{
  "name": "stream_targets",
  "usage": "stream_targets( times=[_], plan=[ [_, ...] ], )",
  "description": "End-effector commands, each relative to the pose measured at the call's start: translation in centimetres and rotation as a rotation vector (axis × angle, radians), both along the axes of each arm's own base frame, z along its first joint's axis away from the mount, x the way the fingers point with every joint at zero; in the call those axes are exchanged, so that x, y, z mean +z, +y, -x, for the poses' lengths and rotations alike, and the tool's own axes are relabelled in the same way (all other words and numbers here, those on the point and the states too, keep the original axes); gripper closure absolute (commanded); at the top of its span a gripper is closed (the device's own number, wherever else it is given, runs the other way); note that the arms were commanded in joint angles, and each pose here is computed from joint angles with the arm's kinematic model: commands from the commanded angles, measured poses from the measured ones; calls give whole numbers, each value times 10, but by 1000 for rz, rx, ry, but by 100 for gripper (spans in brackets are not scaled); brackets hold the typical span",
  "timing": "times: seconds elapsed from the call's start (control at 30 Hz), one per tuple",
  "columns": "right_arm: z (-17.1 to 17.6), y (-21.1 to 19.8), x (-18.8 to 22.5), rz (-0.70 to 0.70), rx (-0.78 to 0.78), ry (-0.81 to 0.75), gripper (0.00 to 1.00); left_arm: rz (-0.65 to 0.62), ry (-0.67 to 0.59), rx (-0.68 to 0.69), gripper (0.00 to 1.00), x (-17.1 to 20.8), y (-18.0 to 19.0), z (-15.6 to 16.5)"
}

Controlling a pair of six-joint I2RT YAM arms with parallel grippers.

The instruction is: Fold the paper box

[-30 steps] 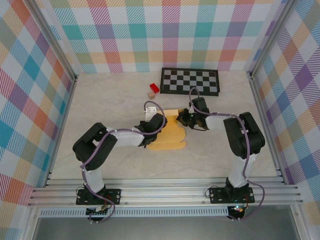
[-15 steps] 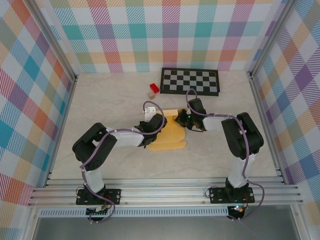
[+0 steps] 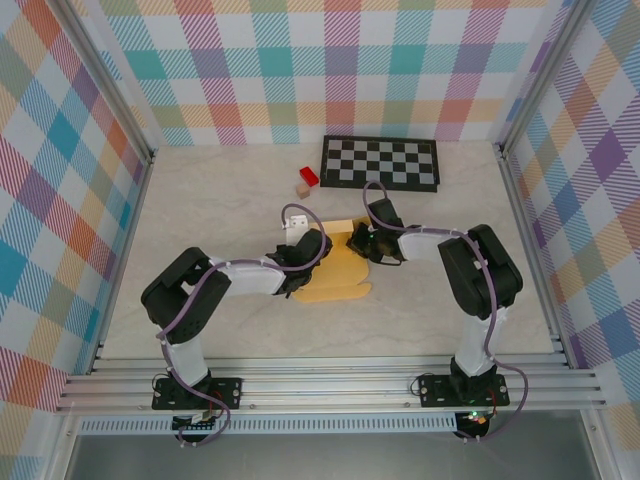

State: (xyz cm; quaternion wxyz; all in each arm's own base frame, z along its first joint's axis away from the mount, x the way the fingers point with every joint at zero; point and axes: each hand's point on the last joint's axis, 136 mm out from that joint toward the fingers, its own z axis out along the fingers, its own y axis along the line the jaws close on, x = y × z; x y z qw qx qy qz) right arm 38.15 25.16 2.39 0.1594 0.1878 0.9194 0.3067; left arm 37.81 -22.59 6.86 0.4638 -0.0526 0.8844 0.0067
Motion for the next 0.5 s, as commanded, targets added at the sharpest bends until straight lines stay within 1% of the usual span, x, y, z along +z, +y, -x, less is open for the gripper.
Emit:
stream_targets(
  times=[0.0, 0.07, 0.17, 0.27, 0.33, 0.47],
  plan=[
    [39, -13, -56, 97, 10, 166, 90, 14, 72, -21, 100, -16, 0, 18],
    [35, -6, -49, 64, 33, 142, 90, 16, 70, -17, 100, -15, 1, 18],
    [32, -6, -33, 68, 41, 113, 90, 6, 67, -8, 100, -14, 3, 18],
    [26, -7, -1, 65, 63, 44, 90, -8, 61, -3, 100, -13, 5, 17],
    [23, -5, 27, 64, 103, -13, 88, -21, 61, -3, 100, -13, 7, 18],
    [22, -11, 59, 105, 180, -56, 85, -48, 47, 1, 100, -9, 12, 18]
  ],
)
